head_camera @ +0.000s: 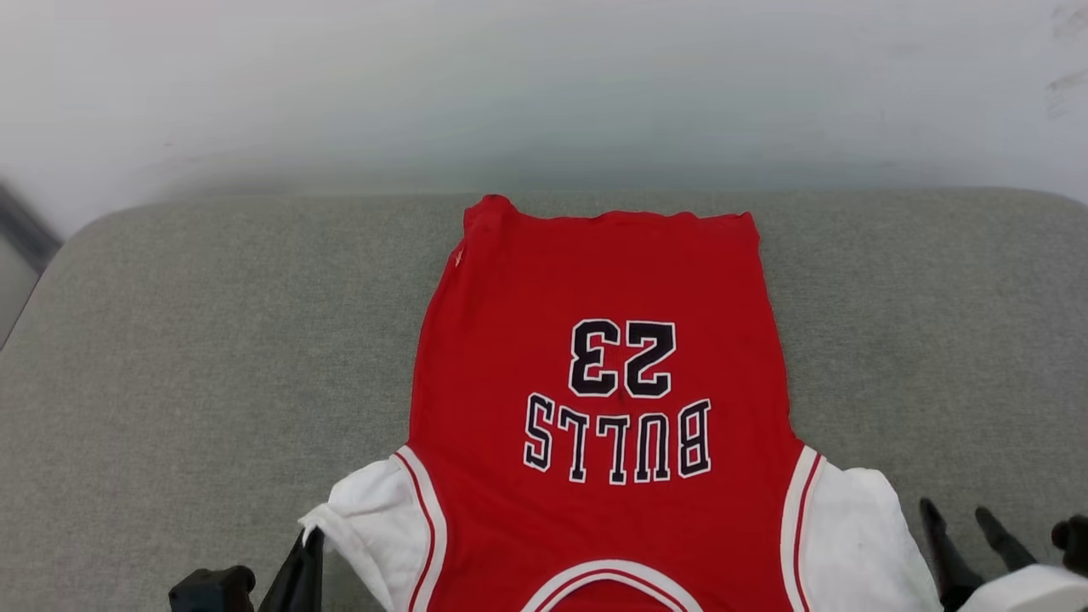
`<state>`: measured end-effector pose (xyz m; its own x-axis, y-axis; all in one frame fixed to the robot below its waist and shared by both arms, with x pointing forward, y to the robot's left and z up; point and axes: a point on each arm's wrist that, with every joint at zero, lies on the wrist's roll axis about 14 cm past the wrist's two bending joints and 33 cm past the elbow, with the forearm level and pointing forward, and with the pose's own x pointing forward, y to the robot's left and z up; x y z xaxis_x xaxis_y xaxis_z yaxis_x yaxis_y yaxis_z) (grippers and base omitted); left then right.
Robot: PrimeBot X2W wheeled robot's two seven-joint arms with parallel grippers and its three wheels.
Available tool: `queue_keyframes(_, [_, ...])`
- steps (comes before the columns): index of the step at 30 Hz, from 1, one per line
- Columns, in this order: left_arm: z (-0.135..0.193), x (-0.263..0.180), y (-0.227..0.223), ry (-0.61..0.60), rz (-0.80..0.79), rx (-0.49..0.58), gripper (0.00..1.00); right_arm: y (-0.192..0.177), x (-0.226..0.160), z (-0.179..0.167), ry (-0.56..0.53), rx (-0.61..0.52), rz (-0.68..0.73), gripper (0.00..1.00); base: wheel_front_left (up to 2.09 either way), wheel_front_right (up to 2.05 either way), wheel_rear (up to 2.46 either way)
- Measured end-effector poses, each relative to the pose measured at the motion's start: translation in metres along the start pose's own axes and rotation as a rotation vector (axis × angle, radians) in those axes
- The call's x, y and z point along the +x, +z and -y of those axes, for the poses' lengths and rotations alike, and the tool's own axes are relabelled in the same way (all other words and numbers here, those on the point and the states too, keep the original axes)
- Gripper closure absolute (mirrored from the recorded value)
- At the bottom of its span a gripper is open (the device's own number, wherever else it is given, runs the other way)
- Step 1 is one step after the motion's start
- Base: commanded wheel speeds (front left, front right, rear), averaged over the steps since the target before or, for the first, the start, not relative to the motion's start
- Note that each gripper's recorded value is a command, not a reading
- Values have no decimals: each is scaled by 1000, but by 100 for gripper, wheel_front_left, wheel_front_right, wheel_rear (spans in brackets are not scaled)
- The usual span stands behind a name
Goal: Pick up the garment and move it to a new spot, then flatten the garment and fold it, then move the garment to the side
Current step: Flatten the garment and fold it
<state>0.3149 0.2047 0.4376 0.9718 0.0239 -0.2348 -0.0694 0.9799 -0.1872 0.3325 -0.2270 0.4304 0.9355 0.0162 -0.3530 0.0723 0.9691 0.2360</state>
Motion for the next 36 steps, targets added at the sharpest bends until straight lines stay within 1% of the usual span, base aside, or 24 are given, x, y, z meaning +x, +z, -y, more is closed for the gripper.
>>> queue_keyframes(4, [8,10,14,-13,43,3,100,34,30,-5,20,-27,59,0,0,0,0])
queue_keyframes(9, [17,28,29,-24,93,5,100,73,84,-12,53,-68,90,0,0,0,0])
queue_keyframes(13, [26,43,36,-40,118,6,100,93,134,-23,83,-88,63,0,0,0,0])
queue_keyframes(19, [32,59,37,-50,133,3,100,106,206,-48,132,-142,-51,0,0,0,0])
queue_keyframes(23, [32,68,36,-49,137,3,100,95,245,-66,157,-187,-186,0,0,0,0])
queue_keyframes(27, [32,76,33,-46,133,-1,100,77,277,-83,178,-240,-325,0,0,0,0])
queue_keyframes(32, [27,84,21,-31,101,1,100,45,305,-97,196,-265,-463,0,0,0,0])
queue_keyframes(36, [20,89,10,-11,71,10,100,14,318,-101,201,-265,-566,0,0,0,0])
